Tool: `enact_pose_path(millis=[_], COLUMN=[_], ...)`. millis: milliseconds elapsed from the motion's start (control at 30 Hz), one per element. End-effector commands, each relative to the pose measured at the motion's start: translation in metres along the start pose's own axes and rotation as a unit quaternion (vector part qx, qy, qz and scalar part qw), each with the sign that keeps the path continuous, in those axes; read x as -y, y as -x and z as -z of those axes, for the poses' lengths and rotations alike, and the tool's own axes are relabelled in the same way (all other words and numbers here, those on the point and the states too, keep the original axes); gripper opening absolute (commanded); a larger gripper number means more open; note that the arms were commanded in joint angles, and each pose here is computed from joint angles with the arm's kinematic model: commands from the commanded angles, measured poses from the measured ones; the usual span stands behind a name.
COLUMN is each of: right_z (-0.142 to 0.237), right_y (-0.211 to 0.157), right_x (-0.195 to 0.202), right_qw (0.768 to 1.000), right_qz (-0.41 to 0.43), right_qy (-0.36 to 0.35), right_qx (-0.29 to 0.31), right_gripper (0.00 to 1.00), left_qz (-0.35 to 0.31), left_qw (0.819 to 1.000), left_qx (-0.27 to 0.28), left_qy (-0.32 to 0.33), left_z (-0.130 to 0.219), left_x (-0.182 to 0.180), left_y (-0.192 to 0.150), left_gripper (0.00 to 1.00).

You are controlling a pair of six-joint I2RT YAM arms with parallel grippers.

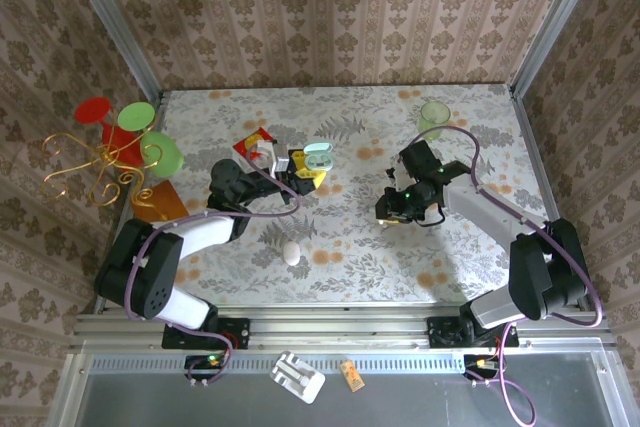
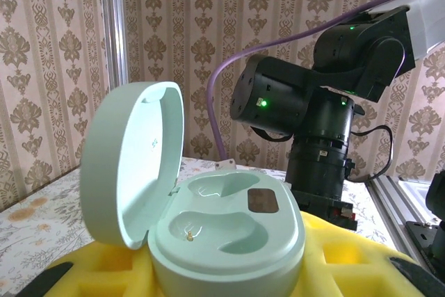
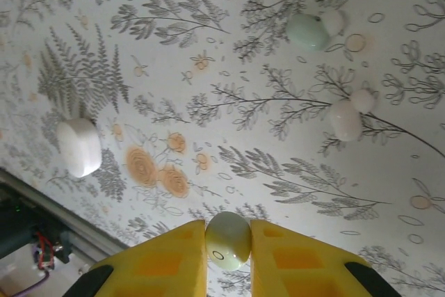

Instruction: Insert the wireless bluetooth earbuds into the charging case

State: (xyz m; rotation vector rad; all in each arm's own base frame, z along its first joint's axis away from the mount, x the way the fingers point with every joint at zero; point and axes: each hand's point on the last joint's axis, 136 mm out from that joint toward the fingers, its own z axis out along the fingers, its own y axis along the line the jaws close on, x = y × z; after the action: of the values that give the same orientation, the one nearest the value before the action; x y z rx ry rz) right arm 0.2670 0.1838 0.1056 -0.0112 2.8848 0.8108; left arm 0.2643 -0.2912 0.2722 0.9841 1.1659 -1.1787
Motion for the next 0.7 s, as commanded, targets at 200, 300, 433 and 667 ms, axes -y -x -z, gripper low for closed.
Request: enact_pose_path(millis=[200,300,433,667], right_z=[0.057,0.073,0.092,0.120], right_y=[0.018,0.020,0.021,0.026], right_x=[-0.055,-0.080,-0.117,-0.169], right_qw=[0.990,0.984,0.972,0.946], right_qz=[0.061,0.093,0.142,0.195], right_qy=[0.083,0.108,0.142,0.210], right_qx=[0.092,0.108,0.122,0.151], right_gripper=[0.16,0.16,0.17,0.17], left_qz=[-0.030,-0.034,-0.038,-0.042], left_qw=[0.999,0.999,0.998,0.996], left_qx=[-0.001,-0.004,-0.005,-0.009], left_qy=[-0.025,-0.031,-0.047,-0.078], left_z=[-0.001,-0.002,-0.004,-0.005], left_x=[0.010,0.013,0.021,0.032], left_y=[-0.006,-0.009,-0.010,-0.011], left_gripper=[0.11,0.10,0.11,0.11])
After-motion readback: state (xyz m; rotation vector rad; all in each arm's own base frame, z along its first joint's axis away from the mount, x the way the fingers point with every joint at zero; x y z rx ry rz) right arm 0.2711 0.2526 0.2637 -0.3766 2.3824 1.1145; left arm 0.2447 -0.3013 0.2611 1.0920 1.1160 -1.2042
